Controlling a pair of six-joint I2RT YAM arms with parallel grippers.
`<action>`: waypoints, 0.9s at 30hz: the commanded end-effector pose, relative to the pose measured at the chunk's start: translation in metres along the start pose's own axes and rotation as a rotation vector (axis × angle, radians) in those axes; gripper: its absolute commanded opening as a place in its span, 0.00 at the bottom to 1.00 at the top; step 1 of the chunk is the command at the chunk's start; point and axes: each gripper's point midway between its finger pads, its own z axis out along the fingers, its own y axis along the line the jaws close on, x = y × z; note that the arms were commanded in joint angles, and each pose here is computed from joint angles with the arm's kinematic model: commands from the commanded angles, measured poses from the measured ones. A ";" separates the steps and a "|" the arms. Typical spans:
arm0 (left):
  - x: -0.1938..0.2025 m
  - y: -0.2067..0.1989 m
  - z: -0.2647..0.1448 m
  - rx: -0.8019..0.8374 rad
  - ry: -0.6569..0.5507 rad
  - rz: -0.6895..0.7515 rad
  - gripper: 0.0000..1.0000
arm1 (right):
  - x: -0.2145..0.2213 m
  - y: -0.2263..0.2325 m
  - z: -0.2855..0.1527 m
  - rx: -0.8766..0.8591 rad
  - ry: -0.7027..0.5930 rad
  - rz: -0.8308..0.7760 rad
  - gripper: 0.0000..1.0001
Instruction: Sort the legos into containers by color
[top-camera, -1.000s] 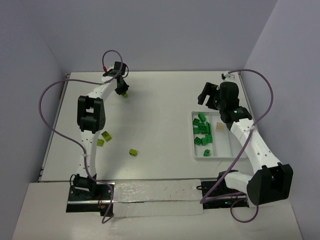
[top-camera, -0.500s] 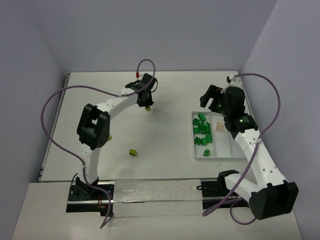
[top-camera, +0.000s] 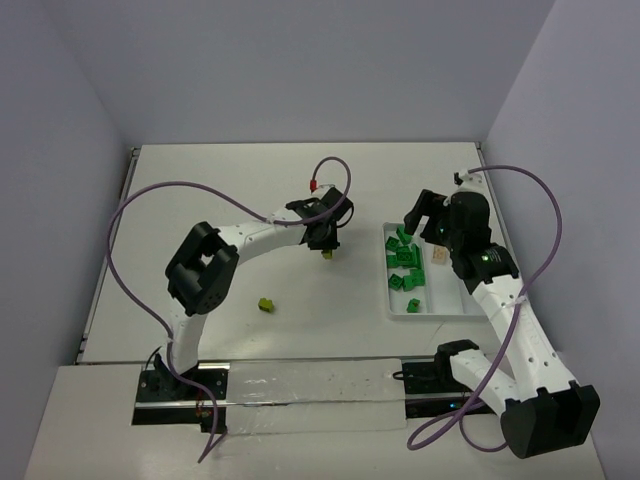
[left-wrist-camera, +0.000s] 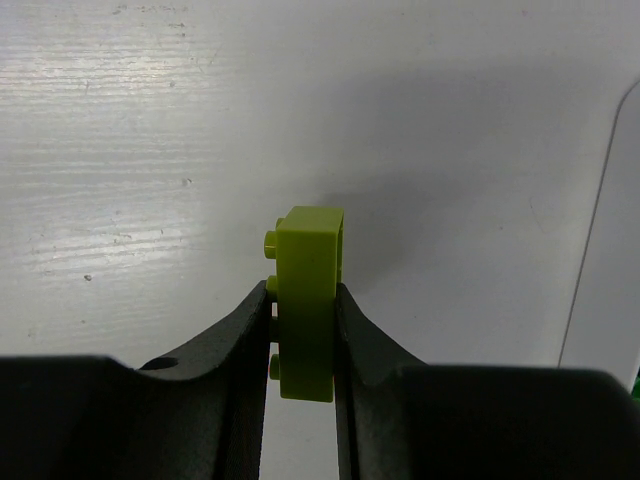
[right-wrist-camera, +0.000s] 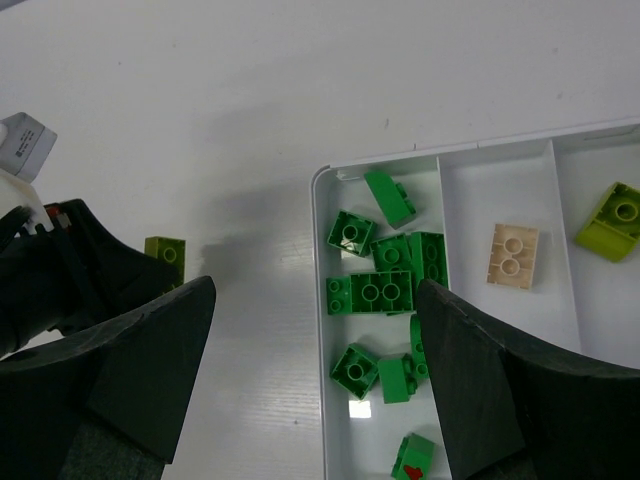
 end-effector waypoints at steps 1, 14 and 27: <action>0.004 -0.005 0.014 -0.001 -0.010 -0.019 0.15 | 0.000 -0.007 -0.009 0.028 -0.025 -0.022 0.89; 0.016 -0.012 0.019 -0.004 0.038 0.031 0.85 | 0.007 -0.014 -0.010 0.050 -0.010 -0.038 0.89; -0.057 0.034 -0.087 -0.035 -0.167 -0.050 0.91 | 0.021 0.018 -0.007 -0.082 0.049 -0.076 0.89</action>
